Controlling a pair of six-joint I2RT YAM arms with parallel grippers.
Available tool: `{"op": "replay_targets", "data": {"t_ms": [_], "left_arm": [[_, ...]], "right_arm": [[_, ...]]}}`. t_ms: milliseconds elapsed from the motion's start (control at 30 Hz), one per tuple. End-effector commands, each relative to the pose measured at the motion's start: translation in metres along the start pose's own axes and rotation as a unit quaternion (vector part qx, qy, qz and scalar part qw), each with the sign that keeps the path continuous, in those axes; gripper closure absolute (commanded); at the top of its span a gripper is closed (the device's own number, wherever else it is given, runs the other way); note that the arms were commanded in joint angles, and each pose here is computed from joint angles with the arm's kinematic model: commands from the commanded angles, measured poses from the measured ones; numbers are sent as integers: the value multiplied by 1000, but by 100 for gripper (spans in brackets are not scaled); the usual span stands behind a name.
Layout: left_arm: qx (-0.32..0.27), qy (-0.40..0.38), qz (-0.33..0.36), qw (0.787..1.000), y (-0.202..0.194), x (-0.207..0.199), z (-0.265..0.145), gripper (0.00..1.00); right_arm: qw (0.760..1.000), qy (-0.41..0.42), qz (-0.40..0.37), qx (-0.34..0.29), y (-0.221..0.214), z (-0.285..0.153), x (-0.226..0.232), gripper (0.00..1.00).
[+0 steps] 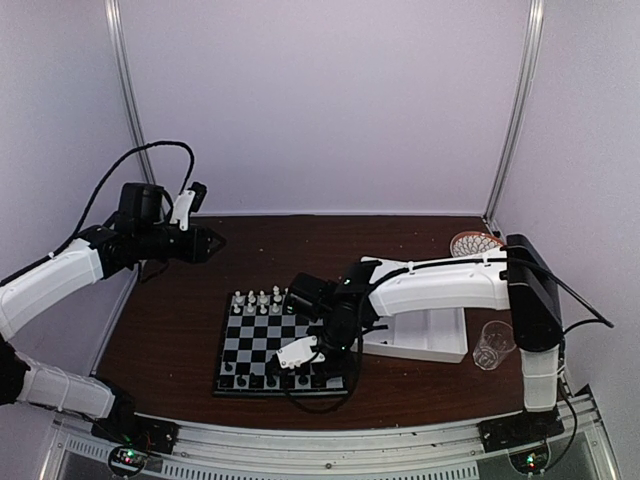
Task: Set up the chess pieces on the board
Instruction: Move the rook to a8.
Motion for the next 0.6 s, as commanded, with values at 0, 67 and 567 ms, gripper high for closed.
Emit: {"op": "replay_targets", "data": {"t_ms": [0, 67, 567], "left_arm": [[-25, -10, 0, 1000, 12, 0, -2, 58], [-25, -12, -1, 1000, 12, 0, -2, 58], [-12, -21, -7, 1000, 9, 1, 5, 58]], "right_arm": [[1000, 3, -5, 4, 4, -1, 1, 77], [1000, 4, -6, 3, 5, -1, 1, 80], [1000, -14, -10, 12, -10, -27, 16, 91]]}}
Point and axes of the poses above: each gripper's point midway between its finger pads, its own z axis out along the fingers, its own x axis along the line the jaws close on, y = z × x, the point moved 8 cm from there along -z, back along the fingers, and after that the axes turned 2 degrees about -z, right-handed, at the moved point
